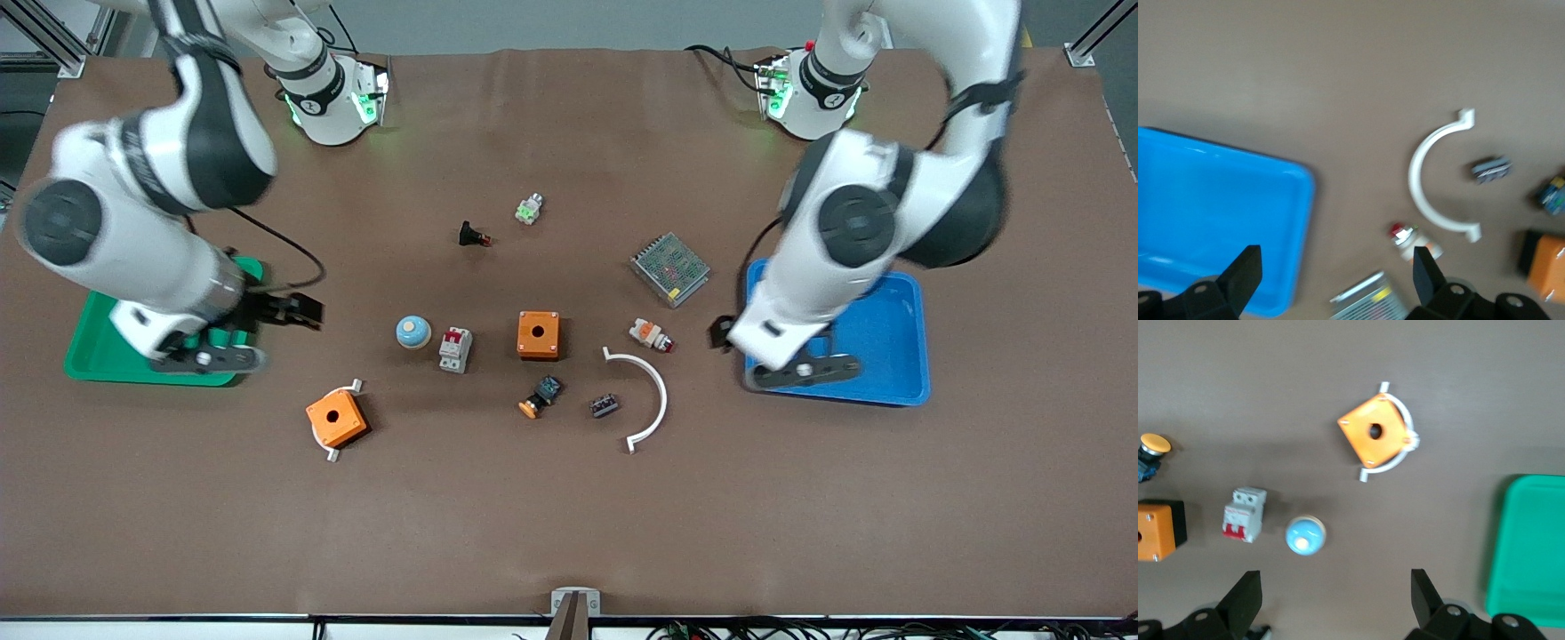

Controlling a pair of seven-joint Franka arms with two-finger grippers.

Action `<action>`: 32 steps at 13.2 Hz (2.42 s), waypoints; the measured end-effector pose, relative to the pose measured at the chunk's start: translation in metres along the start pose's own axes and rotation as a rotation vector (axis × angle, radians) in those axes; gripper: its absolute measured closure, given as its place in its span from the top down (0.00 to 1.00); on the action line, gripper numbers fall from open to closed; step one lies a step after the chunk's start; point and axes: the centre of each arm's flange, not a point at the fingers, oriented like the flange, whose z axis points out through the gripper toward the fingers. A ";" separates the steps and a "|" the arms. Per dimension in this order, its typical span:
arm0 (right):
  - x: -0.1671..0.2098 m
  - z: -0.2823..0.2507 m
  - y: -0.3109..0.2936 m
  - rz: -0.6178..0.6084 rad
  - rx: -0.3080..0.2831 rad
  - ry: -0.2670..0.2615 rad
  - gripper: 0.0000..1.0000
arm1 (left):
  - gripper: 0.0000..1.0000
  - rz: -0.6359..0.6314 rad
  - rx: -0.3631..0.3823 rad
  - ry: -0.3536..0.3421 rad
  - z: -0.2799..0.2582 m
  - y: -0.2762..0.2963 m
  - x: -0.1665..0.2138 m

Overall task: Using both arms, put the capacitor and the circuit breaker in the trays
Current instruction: 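Reach the right gripper to the breaker while the left gripper reaches the capacitor, then grasp the breaker with the right gripper while the left gripper grasps the capacitor, then carry the breaker to the green tray while the left gripper carries the capacitor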

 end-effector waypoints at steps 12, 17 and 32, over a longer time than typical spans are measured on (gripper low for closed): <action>0.012 0.199 -0.116 0.075 0.052 -0.113 0.84 | 1.00 -0.253 -0.190 0.128 0.177 0.135 -0.020; 0.009 0.214 -0.125 0.092 0.080 -0.136 0.79 | 1.00 -0.236 -0.181 0.109 0.218 0.144 -0.034; 0.032 0.155 -0.104 0.101 0.047 -0.212 0.40 | 0.52 -0.236 -0.171 0.113 0.199 0.145 -0.025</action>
